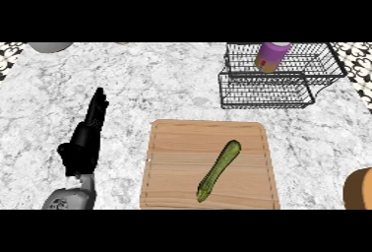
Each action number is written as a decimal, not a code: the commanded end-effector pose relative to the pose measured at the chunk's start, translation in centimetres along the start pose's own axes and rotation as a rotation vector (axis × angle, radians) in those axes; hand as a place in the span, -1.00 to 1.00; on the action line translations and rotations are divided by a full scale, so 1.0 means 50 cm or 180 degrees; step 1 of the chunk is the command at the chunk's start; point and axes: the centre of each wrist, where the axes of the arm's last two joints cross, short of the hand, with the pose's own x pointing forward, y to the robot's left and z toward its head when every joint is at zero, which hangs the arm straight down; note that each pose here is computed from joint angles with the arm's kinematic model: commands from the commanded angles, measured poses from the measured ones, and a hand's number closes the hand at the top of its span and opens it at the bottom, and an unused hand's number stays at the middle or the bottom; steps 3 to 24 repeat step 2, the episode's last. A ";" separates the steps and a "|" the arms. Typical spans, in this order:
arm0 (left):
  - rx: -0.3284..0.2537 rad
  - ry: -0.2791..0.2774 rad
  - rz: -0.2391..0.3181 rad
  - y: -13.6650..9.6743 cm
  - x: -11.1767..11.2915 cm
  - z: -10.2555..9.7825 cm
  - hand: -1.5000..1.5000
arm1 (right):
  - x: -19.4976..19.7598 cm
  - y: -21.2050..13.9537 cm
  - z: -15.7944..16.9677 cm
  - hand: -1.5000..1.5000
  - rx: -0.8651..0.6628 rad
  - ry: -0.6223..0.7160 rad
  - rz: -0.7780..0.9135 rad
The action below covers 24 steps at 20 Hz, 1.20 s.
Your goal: Pick the can from the cutting board and place it in the tiered basket
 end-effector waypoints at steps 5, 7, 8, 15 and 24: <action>-0.0041 0.0014 -0.0009 0.010 0.013 0.024 0.00 | -0.116 -0.138 0.050 -1.00 -0.0010 -0.0089 -0.0100; -0.0041 0.0014 -0.0009 0.010 0.013 0.024 0.00 | -0.116 -0.138 0.050 -1.00 -0.0010 -0.0089 -0.0100; -0.0041 0.0014 -0.0009 0.010 0.013 0.024 0.00 | -0.116 -0.138 0.050 -1.00 -0.0010 -0.0089 -0.0100; -0.0041 0.0014 -0.0009 0.010 0.013 0.024 0.00 | -0.116 -0.138 0.050 -1.00 -0.0010 -0.0089 -0.0100; -0.0041 0.0014 -0.0009 0.010 0.013 0.024 0.00 | -0.116 -0.138 0.050 -1.00 -0.0010 -0.0089 -0.0100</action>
